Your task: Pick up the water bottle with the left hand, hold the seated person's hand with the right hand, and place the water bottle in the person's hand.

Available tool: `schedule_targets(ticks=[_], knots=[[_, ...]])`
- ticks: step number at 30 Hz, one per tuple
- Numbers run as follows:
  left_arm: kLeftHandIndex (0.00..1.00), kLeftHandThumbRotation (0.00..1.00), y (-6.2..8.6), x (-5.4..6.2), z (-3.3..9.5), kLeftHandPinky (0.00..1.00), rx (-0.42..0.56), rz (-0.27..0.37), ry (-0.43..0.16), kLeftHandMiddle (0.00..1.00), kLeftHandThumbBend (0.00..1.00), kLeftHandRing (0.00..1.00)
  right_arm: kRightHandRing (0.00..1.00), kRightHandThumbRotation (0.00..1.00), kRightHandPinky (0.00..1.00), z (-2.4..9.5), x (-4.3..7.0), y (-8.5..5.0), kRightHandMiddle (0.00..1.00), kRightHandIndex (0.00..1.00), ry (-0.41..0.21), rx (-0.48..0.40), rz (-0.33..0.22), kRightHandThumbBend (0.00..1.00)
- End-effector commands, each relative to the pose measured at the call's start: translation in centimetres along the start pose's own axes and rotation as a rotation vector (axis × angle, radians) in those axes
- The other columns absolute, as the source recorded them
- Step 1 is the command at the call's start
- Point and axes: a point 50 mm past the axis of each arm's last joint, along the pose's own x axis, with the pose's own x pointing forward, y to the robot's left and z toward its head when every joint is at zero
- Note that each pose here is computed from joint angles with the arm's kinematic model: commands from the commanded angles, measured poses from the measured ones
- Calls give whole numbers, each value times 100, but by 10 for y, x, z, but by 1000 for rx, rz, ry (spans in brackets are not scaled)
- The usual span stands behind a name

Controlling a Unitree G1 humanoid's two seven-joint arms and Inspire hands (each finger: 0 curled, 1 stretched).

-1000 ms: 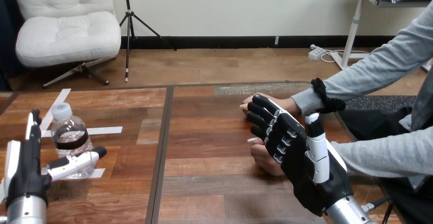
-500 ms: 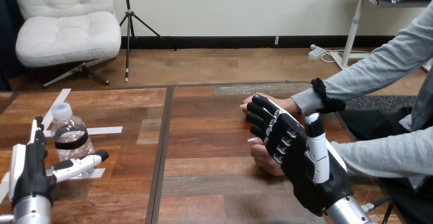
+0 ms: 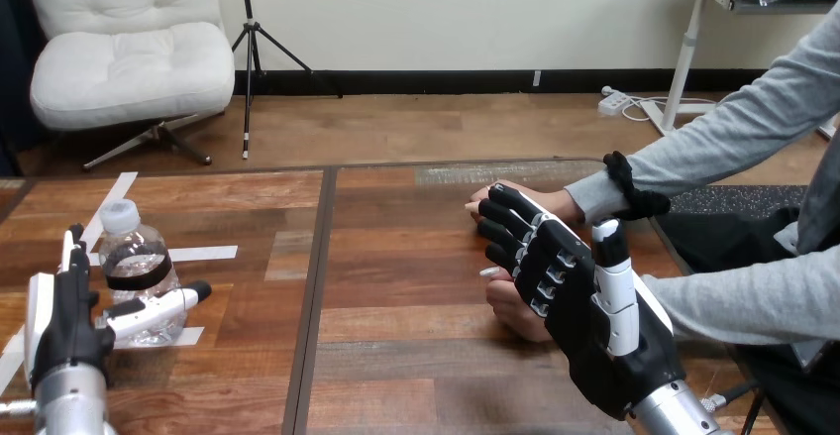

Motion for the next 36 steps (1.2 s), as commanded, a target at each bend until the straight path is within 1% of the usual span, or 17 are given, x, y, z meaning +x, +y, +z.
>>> schedule_targets(ticks=[1, 6, 14, 26, 31, 36], knots=[[100, 12, 1, 18, 30, 91, -17, 28, -58, 100, 92, 99, 96, 100, 100, 19, 12, 3, 93, 91, -83, -38, 36, 87], [100, 12, -1, 21, 31, 92, -48, 41, -35, 100, 93, 99, 96, 100, 100, 18, 12, 3, 93, 91, -81, -36, 31, 87], [100, 11, -5, 25, 32, 94, -60, 58, -6, 100, 90, 100, 96, 100, 100, 18, 11, 3, 93, 91, -77, -37, 27, 88], [100, 9, -6, 29, 34, 96, -87, 87, -4, 100, 89, 100, 95, 100, 100, 18, 11, 2, 93, 91, -82, -37, 40, 87], [100, 10, -7, 30, 35, 98, -101, 104, 22, 100, 89, 100, 95, 100, 100, 18, 11, 2, 93, 91, -85, -38, 44, 87], [100, 9, -8, 32, 35, 99, -91, 123, 22, 100, 88, 100, 95, 100, 100, 18, 11, 2, 93, 91, -89, -40, 45, 86]])
